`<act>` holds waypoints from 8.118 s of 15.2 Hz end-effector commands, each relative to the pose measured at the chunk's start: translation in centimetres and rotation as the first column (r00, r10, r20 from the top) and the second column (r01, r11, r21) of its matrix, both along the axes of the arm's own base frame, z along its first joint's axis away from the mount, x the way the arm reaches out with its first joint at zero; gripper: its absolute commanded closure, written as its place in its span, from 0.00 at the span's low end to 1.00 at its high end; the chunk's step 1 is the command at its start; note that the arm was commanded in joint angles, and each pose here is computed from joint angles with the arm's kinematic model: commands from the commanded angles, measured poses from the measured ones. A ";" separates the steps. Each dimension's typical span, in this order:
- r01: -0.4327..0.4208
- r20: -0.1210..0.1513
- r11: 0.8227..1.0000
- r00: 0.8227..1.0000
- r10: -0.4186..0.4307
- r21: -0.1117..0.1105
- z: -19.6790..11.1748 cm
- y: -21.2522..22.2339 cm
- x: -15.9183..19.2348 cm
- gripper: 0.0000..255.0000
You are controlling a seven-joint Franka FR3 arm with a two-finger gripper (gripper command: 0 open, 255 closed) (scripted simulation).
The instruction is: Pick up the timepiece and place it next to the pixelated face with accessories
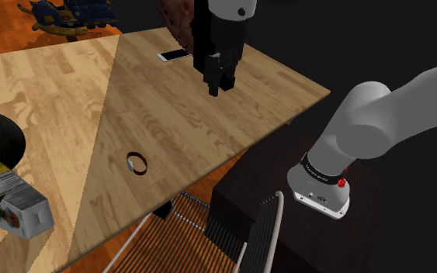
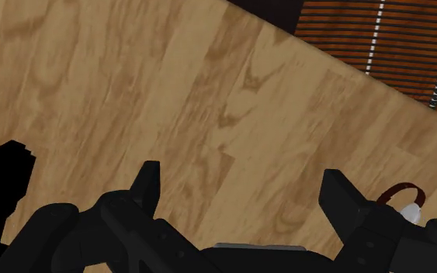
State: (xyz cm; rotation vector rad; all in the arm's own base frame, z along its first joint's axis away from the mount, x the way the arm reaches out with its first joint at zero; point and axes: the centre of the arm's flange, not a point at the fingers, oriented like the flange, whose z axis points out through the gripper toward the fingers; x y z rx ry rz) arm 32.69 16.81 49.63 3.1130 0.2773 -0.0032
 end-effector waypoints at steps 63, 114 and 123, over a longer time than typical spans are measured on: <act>0.015 0.010 0.937 1.000 -0.020 0.350 -16.5 15.8 8.1 0.00; 0.015 0.010 0.937 1.000 -0.020 0.350 3.0 15.8 8.1 1.00; 0.015 0.010 0.937 1.000 -0.020 0.350 7.8 15.8 8.1 1.00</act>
